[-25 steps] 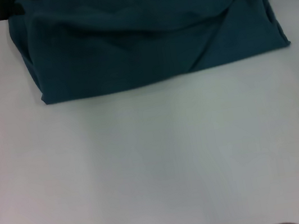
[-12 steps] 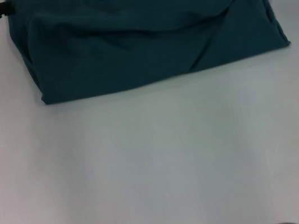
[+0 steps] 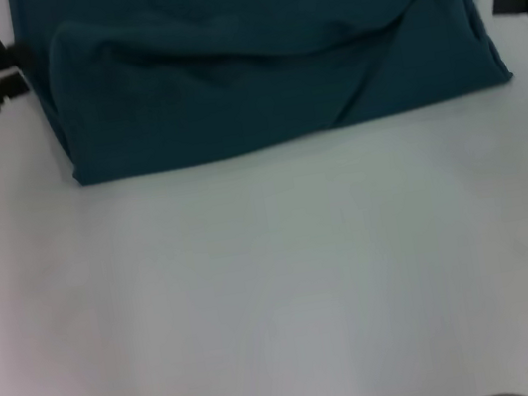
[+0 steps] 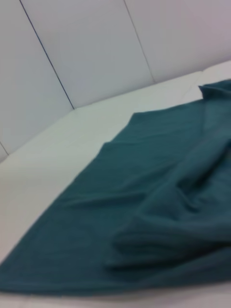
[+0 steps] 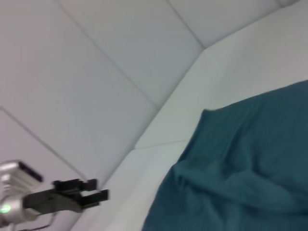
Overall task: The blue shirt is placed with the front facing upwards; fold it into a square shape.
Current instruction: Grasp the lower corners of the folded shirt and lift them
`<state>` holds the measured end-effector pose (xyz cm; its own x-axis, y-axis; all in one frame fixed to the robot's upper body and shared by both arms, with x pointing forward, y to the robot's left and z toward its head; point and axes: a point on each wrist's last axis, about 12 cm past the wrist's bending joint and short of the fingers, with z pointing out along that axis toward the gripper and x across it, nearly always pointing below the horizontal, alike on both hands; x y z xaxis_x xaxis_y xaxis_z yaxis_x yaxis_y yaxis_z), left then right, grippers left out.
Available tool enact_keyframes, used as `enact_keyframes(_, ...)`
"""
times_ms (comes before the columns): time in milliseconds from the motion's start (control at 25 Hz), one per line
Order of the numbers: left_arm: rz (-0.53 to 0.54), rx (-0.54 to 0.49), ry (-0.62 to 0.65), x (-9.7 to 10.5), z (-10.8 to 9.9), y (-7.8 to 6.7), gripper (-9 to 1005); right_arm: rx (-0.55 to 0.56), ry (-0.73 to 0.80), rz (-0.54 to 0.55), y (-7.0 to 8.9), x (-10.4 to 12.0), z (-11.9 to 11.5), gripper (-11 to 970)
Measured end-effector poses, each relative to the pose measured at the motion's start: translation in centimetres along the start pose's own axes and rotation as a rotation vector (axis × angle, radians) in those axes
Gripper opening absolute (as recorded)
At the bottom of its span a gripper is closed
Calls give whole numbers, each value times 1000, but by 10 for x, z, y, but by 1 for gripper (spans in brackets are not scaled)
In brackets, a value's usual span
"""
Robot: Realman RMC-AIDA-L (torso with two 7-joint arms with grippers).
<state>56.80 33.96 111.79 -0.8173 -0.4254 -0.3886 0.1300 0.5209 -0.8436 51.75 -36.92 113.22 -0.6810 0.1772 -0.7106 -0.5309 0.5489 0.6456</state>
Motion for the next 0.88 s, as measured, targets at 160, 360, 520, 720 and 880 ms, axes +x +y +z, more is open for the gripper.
enact_keyframes(160, -46, -14, 12, 18, 2, 16, 520, -41, -5, -24, 0, 21, -8, 778)
enact_keyframes(360, -121, -72, -9, 31, 6, 32, 521, -43, 19, -25, 0, 33, -7, 778)
enact_keyframes(520, -94, -96, 7, 38, 15, 33, 521, -50, 16, -26, 0, 34, -4, 778)
enact_keyframes(720, 81, -100, 57, 41, 28, 29, 520, -59, 14, -29, -1, 34, -2, 778)
enact_keyframes(880, 137, -92, 80, 45, 33, 26, 523, -60, 10, -34, -1, 33, -3, 778)
